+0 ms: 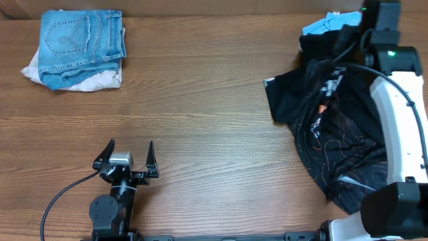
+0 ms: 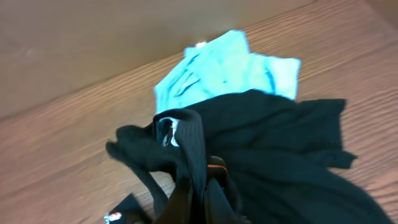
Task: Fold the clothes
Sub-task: 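Lift the black jersey and drag it left toward table center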
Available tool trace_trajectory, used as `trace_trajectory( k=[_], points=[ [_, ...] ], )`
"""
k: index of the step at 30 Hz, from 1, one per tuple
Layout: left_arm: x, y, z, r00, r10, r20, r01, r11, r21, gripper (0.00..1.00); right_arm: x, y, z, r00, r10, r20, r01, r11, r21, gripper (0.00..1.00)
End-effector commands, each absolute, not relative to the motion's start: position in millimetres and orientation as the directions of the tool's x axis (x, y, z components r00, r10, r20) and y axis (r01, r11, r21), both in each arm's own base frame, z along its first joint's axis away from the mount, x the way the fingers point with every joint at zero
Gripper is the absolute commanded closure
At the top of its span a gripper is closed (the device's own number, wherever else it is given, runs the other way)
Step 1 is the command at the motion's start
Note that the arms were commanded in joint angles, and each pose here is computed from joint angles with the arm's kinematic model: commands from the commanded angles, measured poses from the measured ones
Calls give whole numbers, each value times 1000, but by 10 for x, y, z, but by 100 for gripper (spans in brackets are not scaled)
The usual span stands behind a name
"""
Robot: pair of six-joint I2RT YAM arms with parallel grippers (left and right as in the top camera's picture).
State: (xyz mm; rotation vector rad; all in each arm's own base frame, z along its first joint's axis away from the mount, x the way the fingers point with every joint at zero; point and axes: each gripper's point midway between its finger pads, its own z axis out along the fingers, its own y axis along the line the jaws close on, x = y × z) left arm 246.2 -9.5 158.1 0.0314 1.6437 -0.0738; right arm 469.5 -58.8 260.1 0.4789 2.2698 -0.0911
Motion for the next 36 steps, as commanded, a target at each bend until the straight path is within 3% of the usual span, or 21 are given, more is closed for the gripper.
trace_trajectory(
  k=[1,3,5,9,10,13,15,17,23,27,31,36],
  points=[
    [2459,-91,1582,-68,-12,-998,67,998,-17,0,4654,-724,3052,-512,318,-798,396,912,110,96],
    [2459,-90,1582,-68,-12,-998,66,998,-17,0,4651,-740,3180,-482,317,-817,394,911,121,94],
    [2459,-91,1582,-68,-12,-998,67,998,-17,0,4630,-737,3325,-452,315,-835,390,911,133,83],
    [2459,-90,1582,-68,-12,-998,66,998,-17,0,4545,-730,3559,-407,311,-859,382,912,149,75],
    [2459,-90,1583,-68,-12,-998,66,998,-17,0,4520,-728,3587,-403,310,-861,381,912,150,75],
    [2459,-90,1582,-68,-12,-998,66,998,-17,0,4479,-704,3540,-428,312,-848,375,915,148,92],
    [2459,-90,1582,-68,-12,-998,66,998,-17,0,4455,-663,3443,-466,314,-827,362,921,146,91],
    [2459,-91,1582,-68,-12,-998,67,998,-17,0,4431,-643,3316,-508,318,-800,361,922,138,65],
    [2459,-90,1582,-68,-12,-998,66,998,-17,0,4533,-538,2685,-660,334,-673,339,932,130,62],
    [2459,-91,1582,-68,-12,-998,67,998,-17,0,4698,-362,2125,-758,343,-555,292,939,182,46],
    [2459,-91,1582,-68,-12,-998,67,998,-17,0,4737,-302,1661,-819,356,-450,302,934,190,47],
    [2459,-90,1582,-68,-12,-998,66,998,-17,0,4688,-293,1226,-831,451,-325,408,892,195,55]
  ],
)
